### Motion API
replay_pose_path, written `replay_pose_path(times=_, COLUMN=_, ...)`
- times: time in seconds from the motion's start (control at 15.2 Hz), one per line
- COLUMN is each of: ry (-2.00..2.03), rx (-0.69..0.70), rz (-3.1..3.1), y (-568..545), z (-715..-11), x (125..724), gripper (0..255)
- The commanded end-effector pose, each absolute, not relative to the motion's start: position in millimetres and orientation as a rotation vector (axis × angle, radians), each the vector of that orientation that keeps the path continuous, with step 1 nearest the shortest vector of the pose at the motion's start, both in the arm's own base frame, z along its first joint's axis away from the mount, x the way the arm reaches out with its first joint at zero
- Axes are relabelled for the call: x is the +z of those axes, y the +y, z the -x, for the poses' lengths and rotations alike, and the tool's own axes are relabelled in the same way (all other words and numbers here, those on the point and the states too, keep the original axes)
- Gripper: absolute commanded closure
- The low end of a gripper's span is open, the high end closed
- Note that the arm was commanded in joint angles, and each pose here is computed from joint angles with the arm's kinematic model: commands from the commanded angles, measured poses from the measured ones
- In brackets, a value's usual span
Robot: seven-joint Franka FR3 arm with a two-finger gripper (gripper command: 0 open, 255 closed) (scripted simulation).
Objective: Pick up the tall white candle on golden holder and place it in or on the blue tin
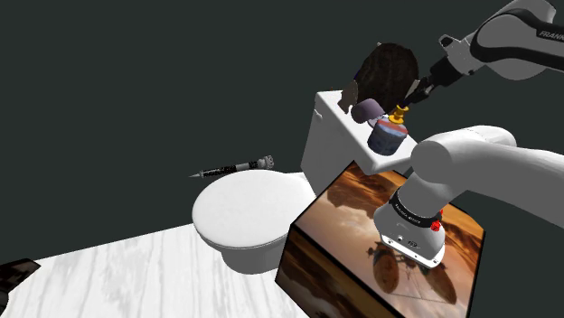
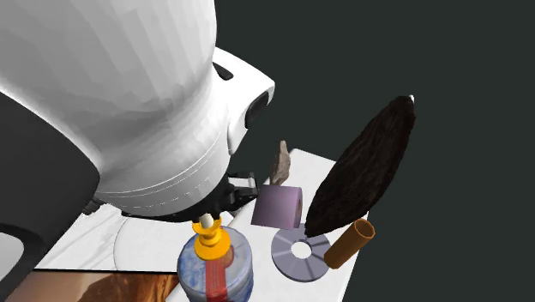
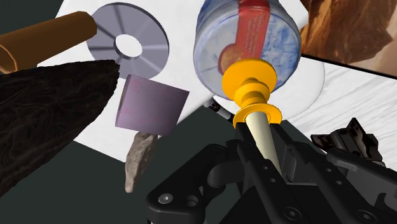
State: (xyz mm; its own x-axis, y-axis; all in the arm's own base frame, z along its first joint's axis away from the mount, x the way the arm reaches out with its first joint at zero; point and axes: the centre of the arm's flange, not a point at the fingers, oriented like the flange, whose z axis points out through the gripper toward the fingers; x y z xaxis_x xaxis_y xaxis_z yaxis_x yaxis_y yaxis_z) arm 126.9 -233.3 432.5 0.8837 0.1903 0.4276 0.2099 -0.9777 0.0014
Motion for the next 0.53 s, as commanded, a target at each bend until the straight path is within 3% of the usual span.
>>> replay_pose_path(times=0.0, ry=-0.320, rx=-0.676, rz=3.005, y=-233, z=-126, x=422, gripper=255)
replay_pose_path(times=0.46, ry=-0.320, rx=-0.676, rz=3.005, y=-233, z=-126, x=409, gripper=255)
